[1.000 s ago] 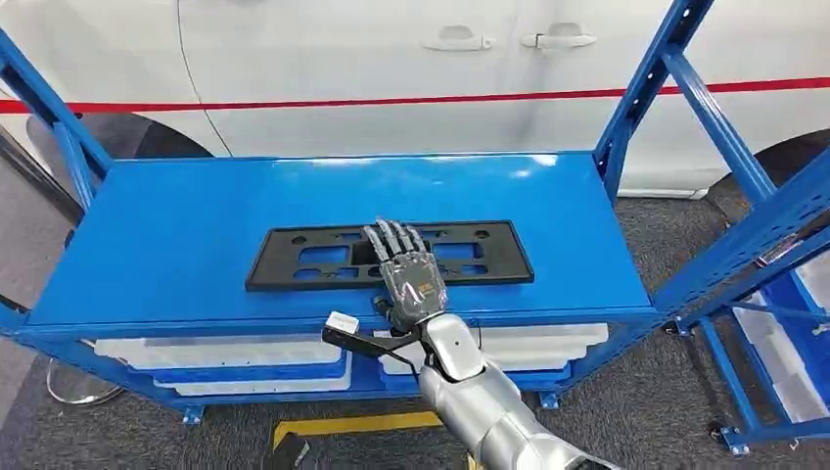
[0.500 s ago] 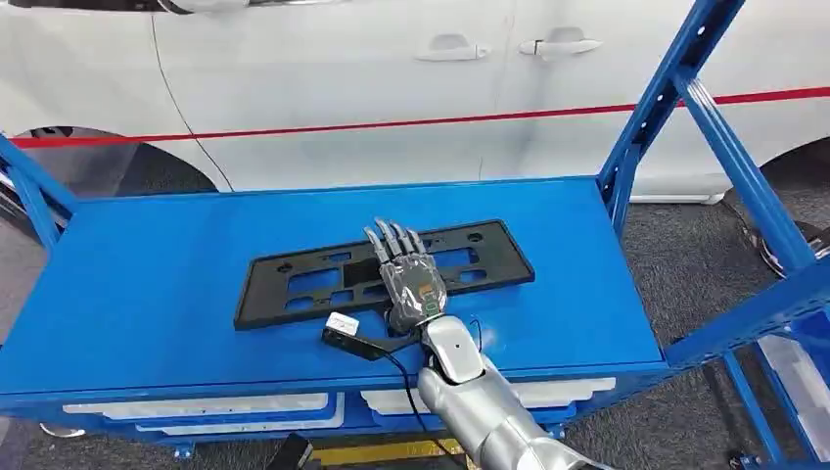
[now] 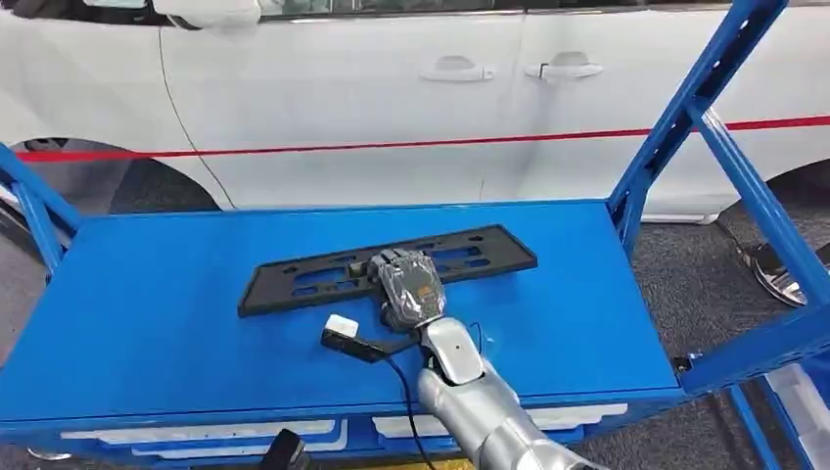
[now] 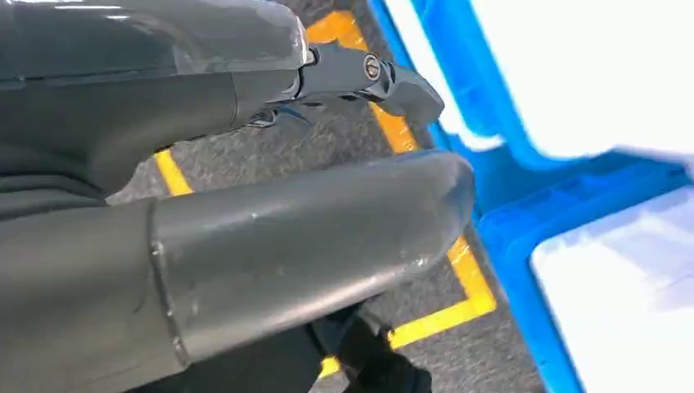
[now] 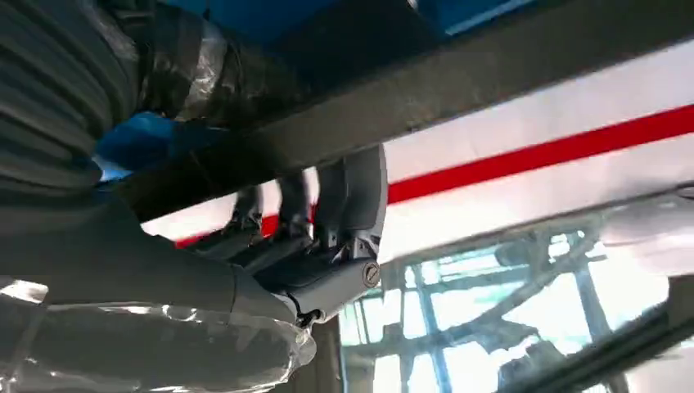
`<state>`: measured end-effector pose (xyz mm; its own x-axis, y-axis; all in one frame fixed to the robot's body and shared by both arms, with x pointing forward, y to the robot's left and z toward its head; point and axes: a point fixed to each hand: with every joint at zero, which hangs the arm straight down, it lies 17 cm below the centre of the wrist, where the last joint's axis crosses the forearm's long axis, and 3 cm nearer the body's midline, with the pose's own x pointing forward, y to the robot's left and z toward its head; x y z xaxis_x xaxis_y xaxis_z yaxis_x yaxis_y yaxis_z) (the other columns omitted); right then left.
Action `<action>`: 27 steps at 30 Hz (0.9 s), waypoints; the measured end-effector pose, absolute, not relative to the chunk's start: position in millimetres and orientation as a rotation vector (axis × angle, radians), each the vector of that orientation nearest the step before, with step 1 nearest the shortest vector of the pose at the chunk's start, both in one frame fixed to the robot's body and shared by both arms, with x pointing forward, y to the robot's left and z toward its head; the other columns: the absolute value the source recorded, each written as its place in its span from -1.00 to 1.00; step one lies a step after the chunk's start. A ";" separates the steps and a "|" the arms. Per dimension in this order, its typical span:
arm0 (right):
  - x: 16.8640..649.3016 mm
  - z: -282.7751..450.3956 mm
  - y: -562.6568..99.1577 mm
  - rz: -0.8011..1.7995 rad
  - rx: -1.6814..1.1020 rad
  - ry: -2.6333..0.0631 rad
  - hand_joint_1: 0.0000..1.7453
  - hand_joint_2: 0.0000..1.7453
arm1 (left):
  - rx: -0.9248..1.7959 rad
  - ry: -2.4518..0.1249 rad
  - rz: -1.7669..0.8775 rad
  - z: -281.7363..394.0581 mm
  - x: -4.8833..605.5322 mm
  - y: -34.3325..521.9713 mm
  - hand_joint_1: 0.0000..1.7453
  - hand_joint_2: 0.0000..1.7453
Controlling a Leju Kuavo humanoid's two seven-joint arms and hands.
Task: Take the parts from the cabinet and place them on the table.
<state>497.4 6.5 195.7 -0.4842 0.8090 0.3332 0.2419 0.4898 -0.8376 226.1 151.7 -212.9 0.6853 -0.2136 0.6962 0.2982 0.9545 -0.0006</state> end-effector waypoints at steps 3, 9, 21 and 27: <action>497.1 196.0 6.2 0.964 -0.870 -1.989 1.00 1.00 | -0.091 -0.769 -0.295 -213.5 227.6 155.5 -1.00 -1.00; 498.6 209.5 6.2 0.947 -0.883 -2.019 1.00 1.00 | -0.061 -0.784 -0.300 -212.1 232.6 157.8 -1.00 -1.00; 513.1 277.4 -27.4 0.624 -0.785 -2.129 1.00 1.00 | 0.024 -0.810 -0.290 -210.9 240.5 171.6 -1.00 -1.00; 511.1 342.1 -42.5 0.468 -0.764 -2.248 1.00 1.00 | 0.045 -0.819 -0.287 -210.4 241.0 174.2 -1.00 -1.00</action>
